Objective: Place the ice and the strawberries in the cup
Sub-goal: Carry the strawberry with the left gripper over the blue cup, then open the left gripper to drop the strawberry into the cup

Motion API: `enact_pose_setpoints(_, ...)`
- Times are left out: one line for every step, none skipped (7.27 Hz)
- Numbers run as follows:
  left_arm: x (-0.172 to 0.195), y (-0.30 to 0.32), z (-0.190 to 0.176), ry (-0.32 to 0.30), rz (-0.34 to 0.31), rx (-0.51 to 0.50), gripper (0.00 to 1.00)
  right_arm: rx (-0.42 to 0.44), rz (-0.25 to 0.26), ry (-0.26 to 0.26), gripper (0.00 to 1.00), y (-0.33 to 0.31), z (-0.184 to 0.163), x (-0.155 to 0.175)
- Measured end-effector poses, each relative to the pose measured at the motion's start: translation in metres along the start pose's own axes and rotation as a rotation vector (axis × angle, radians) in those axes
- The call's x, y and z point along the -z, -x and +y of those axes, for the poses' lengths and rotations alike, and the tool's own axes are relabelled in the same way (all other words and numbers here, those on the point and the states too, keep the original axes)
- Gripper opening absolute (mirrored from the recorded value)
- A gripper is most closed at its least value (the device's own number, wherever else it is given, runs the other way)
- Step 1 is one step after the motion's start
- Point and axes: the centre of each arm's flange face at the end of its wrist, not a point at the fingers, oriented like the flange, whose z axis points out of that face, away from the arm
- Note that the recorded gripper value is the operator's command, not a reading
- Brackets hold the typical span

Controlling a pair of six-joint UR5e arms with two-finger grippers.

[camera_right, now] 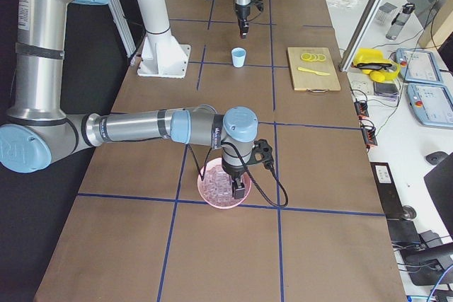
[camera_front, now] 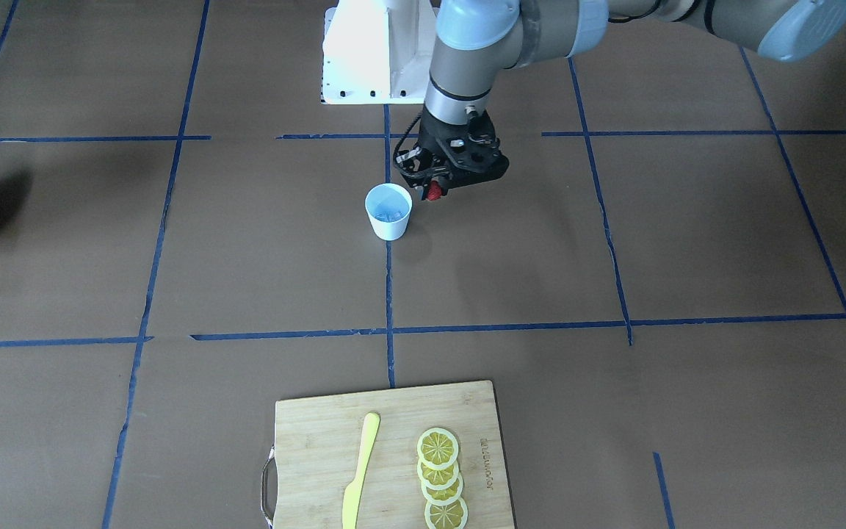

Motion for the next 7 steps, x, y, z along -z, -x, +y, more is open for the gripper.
enact_pose_setpoints(-0.006, -0.016, 0.010, -0.005, -0.001, 0.008, 0.09, 0.000, 0.000, 0.000, 0.99, 0.000, 0.000, 0.000)
enact_pose_setpoints(-0.011, -0.023, 0.020, -0.003, -0.001, 0.007, 0.23, 0.000, 0.000, 0.000, 0.99, 0.000, 0.000, 0.000)
enact_pose_setpoints(-0.015, -0.026, 0.026, 0.000, -0.002, 0.006, 0.38, -0.001, 0.000, 0.000, 0.99, 0.000, 0.000, 0.000)
enact_pose_setpoints(-0.017, -0.027, 0.030, 0.003, -0.003, 0.004, 0.52, -0.001, -0.001, 0.000, 0.99, 0.000, 0.000, 0.000)
enact_pose_setpoints(-0.017, -0.027, 0.031, 0.005, -0.002, 0.001, 0.61, -0.001, -0.001, 0.000, 0.99, 0.000, 0.000, 0.000)
enact_pose_setpoints(-0.017, -0.027, 0.032, 0.006, -0.001, -0.002, 0.69, 0.000, -0.001, -0.001, 0.99, 0.000, 0.000, 0.000)
enact_pose_setpoints(-0.016, -0.027, 0.032, 0.006, 0.000, -0.003, 0.87, 0.000, -0.005, -0.002, 0.99, 0.001, 0.000, 0.000)
